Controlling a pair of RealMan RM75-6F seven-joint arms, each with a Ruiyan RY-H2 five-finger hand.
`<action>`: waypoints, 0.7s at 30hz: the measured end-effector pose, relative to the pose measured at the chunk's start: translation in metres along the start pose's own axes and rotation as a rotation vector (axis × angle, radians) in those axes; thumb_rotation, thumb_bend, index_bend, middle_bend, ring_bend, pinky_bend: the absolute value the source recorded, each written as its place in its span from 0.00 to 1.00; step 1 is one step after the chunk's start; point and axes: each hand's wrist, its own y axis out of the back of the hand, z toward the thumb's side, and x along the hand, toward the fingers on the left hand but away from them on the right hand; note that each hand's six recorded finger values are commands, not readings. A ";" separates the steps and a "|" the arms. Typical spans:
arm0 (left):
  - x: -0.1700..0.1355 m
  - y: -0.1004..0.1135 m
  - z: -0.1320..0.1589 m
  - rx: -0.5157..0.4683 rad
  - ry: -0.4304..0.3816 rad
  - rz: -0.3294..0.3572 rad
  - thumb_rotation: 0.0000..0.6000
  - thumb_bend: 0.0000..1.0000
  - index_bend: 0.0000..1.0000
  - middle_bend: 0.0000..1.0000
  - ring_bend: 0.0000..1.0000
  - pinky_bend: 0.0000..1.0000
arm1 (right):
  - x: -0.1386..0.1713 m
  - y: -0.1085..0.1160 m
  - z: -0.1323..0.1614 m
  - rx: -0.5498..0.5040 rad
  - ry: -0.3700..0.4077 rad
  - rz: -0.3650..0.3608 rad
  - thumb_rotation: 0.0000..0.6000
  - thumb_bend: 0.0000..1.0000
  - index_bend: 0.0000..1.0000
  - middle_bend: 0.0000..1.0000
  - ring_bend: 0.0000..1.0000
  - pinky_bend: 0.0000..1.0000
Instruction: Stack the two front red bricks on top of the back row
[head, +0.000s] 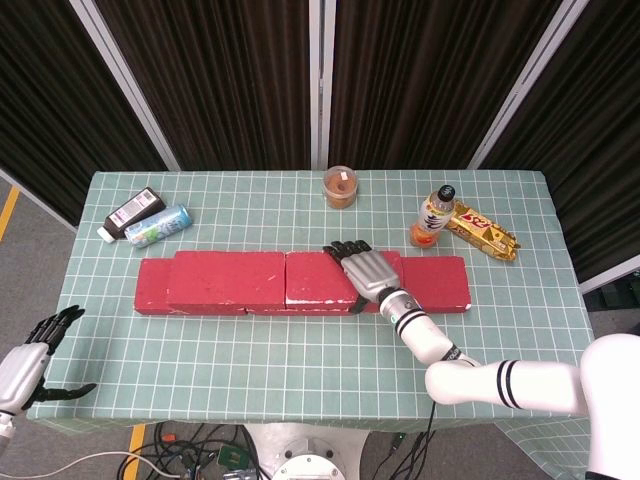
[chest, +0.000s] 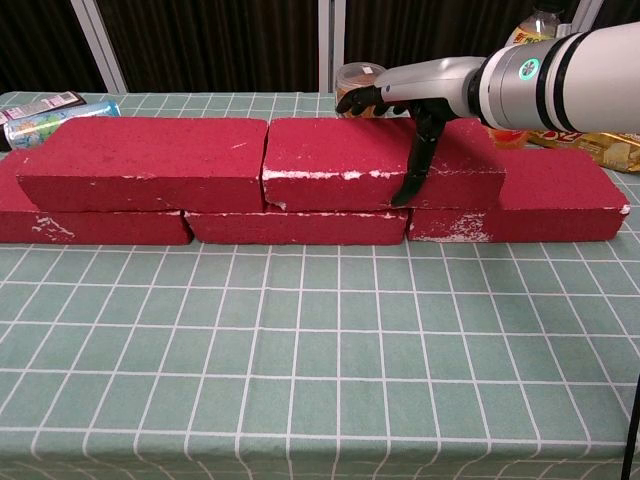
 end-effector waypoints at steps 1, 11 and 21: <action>0.000 0.000 0.000 0.000 -0.001 0.000 1.00 0.01 0.02 0.00 0.00 0.00 | 0.002 0.001 0.000 -0.002 0.002 -0.003 1.00 0.00 0.00 0.00 0.00 0.00; 0.002 0.002 0.003 0.006 -0.001 0.008 1.00 0.02 0.02 0.00 0.00 0.00 | 0.044 0.029 0.000 -0.005 0.041 -0.082 1.00 0.00 0.00 0.00 0.00 0.00; 0.003 0.006 0.012 0.030 -0.009 0.029 1.00 0.01 0.02 0.00 0.00 0.00 | 0.117 0.063 -0.036 0.008 0.020 -0.240 1.00 0.00 0.00 0.00 0.00 0.00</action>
